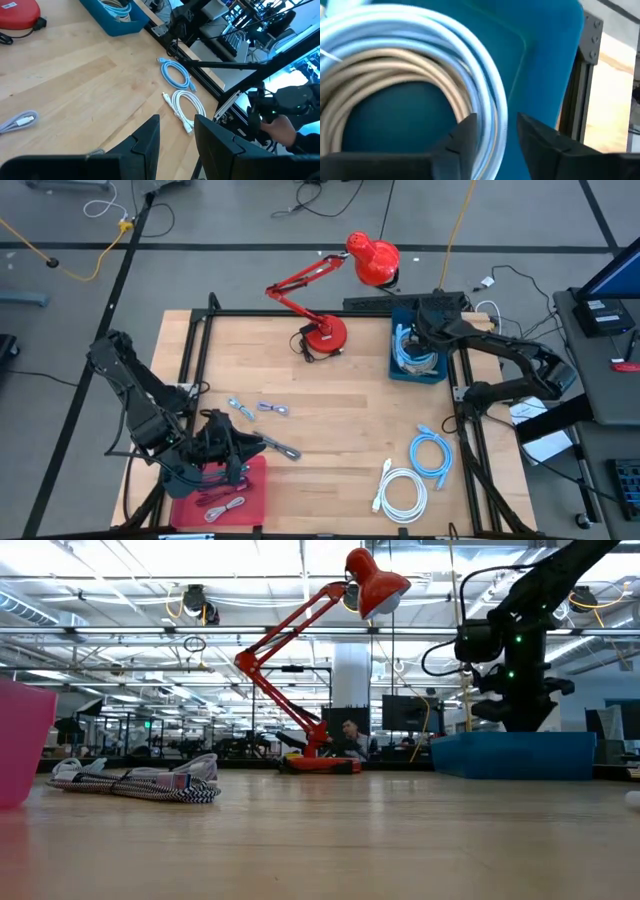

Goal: Sort cables
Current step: Put the left blue usb cable into the blue bin, then put the right gray charger cable into the pink bin

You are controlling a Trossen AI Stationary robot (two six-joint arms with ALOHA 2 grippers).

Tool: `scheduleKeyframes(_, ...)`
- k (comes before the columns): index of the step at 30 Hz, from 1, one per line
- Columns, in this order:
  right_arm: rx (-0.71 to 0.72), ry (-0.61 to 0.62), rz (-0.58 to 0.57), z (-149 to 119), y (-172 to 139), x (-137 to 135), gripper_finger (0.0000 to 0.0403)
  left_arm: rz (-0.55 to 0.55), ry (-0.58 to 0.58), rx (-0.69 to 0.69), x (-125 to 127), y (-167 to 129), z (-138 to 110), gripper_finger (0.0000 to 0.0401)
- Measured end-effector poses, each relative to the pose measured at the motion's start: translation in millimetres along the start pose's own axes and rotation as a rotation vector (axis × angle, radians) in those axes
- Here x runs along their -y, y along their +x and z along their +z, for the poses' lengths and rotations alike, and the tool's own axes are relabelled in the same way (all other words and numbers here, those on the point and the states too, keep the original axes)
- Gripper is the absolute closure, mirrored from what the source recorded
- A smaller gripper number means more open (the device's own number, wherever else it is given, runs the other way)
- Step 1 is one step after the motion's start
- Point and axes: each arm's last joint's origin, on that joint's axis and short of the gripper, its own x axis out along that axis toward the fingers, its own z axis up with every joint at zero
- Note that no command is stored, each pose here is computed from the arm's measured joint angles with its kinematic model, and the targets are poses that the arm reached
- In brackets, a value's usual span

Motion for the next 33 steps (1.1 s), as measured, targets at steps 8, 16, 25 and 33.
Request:
scheduleKeyframes(8, 0.216, 0.125, 0.133, 11, -29, 10, 0.0222, 0.000, 0.009, 0.000, 0, 0, 0, 0.0279)
scheduleKeyframes(16, 0.542, 0.209, 0.704, 20, -91, 26, 0.0218, 0.004, 0.048, 0.004, 0, 1, 1, 0.0279)
scheduleKeyframes(25, 0.108, -0.075, 1.572, -48, -160, 20, 0.0222, 0.029, 0.110, 0.017, -2, 8, 6, 0.0279)
scheduleKeyframes(33, 0.036, -0.120, 1.874, -93, -211, 32, 0.0226, 0.037, 0.134, -0.030, -5, 15, 11, 0.0279)
